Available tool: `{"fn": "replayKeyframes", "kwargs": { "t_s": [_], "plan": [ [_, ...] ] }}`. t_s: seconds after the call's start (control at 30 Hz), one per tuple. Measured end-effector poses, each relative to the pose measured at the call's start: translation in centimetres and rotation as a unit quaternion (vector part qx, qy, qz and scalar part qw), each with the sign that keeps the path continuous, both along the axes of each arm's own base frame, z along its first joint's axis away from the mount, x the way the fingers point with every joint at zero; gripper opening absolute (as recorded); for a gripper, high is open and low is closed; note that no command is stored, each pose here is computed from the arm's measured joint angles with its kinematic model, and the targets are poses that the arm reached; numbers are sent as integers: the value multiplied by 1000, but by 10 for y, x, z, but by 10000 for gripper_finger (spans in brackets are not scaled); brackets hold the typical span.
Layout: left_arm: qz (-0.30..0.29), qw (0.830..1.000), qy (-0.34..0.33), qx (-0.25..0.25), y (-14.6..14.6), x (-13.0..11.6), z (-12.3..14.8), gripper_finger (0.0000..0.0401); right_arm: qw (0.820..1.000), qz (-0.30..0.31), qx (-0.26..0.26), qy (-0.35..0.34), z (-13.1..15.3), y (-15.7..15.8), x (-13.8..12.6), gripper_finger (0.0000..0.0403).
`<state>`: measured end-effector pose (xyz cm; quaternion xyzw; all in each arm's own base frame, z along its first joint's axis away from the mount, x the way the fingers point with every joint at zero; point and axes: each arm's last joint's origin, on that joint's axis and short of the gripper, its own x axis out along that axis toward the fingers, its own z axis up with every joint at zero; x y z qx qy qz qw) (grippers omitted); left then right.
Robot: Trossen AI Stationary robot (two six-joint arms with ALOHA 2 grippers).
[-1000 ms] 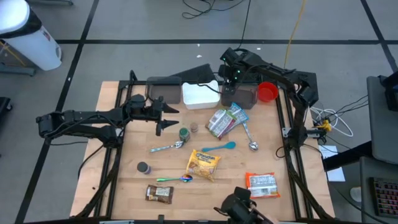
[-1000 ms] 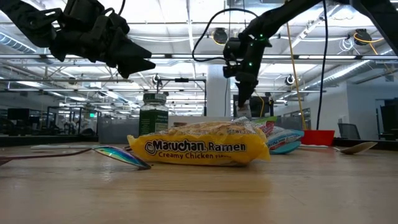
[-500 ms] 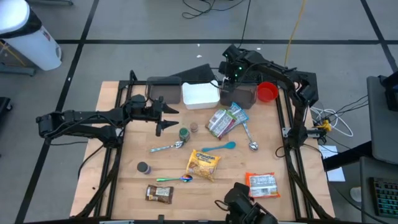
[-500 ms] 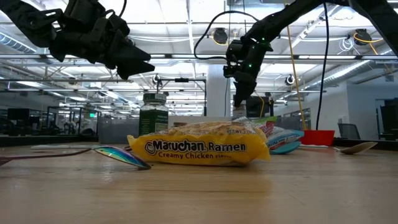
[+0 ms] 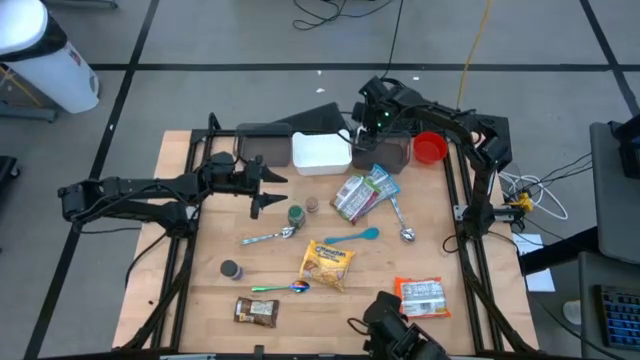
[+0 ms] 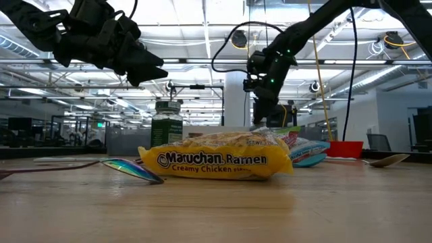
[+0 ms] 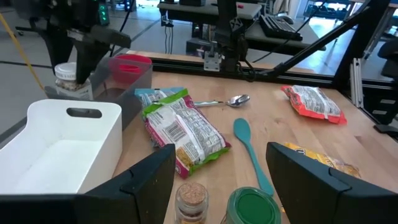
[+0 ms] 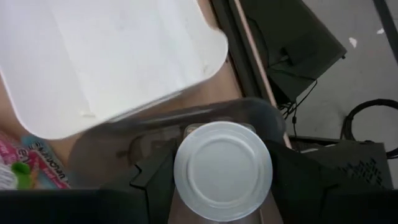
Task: Pick & Place Food Item
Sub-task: Put the white seasoning bottle into the right black bin
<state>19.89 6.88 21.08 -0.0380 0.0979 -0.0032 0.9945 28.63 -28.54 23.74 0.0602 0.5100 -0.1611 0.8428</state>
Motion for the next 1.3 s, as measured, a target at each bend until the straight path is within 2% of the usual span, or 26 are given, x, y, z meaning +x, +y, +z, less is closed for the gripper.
{"fn": "replayKeyframes", "kwargs": {
  "t_s": [1.3],
  "plan": [
    [0, 1000, 0, -1, 0, 0, 0, 257, 1000, -3, 1, -21, -5, -3, -1, 204]
  ]
}}
